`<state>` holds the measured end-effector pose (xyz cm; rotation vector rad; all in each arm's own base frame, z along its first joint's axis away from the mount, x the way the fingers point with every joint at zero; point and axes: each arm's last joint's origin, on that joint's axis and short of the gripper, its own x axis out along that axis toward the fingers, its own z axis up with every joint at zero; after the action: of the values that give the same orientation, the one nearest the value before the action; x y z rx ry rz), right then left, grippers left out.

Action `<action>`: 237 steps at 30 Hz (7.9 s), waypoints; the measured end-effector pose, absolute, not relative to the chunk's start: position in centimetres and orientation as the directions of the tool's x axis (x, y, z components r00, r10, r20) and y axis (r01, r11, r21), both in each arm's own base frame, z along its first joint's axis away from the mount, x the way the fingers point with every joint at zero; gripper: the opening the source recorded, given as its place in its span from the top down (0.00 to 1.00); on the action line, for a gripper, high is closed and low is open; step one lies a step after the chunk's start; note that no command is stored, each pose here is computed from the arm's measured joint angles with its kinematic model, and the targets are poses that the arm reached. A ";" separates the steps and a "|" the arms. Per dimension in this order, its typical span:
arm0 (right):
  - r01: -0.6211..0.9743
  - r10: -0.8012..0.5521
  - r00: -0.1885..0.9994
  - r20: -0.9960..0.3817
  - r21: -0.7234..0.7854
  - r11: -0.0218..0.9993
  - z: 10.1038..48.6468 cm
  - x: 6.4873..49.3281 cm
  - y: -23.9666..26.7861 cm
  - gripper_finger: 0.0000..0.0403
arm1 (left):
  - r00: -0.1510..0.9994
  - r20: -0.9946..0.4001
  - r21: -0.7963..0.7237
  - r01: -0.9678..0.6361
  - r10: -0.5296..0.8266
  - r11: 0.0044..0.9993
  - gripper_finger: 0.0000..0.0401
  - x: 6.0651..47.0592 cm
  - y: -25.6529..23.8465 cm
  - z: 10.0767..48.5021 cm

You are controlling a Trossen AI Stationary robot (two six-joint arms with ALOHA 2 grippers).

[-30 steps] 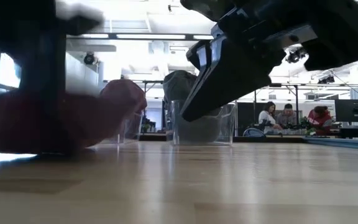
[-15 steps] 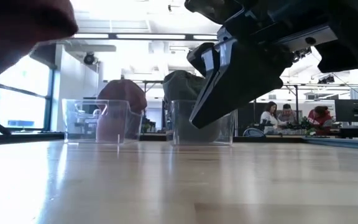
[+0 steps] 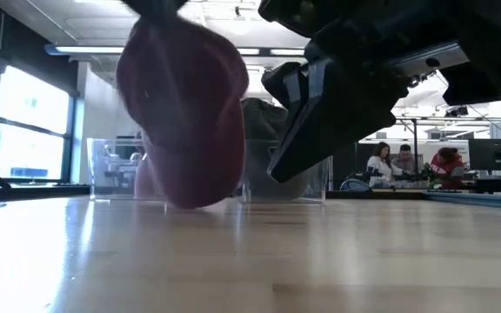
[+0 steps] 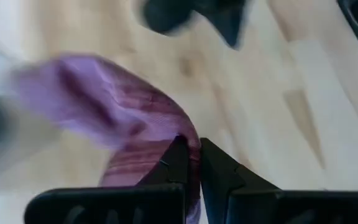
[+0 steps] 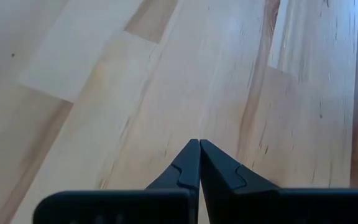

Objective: Pick & Place hat
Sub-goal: Put the red cap into the left transparent bin

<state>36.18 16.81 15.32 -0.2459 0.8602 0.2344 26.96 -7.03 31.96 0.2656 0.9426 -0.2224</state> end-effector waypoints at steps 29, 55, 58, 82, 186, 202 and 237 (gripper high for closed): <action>-0.319 0.135 0.622 -0.771 -0.092 0.943 15.3 36.2 16.8 0.99 | 0.258 -0.912 -0.217 0.355 -0.318 0.910 0.62 30.2 -16.1 21.0; -0.270 0.120 0.748 -0.653 -0.133 0.954 19.8 33.7 20.0 1.00 | 0.775 -0.631 0.135 0.161 -0.040 0.978 0.99 32.9 -15.6 18.2; -0.325 0.194 0.772 -0.605 -0.113 0.939 18.9 35.1 19.8 1.00 | 0.737 -0.674 0.184 0.100 0.051 0.978 1.00 31.5 -15.8 21.4; -0.051 -0.086 0.651 -0.754 -0.156 0.986 17.3 35.4 14.9 1.00 | 0.691 -0.697 0.194 -0.075 0.191 0.978 1.00 25.1 -19.4 22.4; -0.122 -0.111 0.578 -0.808 -0.220 0.968 15.6 35.3 14.3 0.99 | 0.280 -0.931 0.337 0.425 0.233 0.840 0.98 33.6 -20.5 20.1; -0.048 -0.257 0.608 -0.751 -0.358 0.933 18.5 31.7 17.2 0.86 | 0.066 -0.957 0.289 0.273 0.282 0.918 0.88 28.3 -18.2 16.5; -0.077 -0.228 0.615 -0.754 -0.346 0.935 18.6 31.6 17.6 0.84 | 0.505 -0.844 0.356 0.274 0.181 0.894 0.58 27.9 -20.9 13.3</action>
<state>31.58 17.60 18.61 -0.3641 0.9089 -0.0896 27.90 -20.87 13.29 0.4847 1.0518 -0.0586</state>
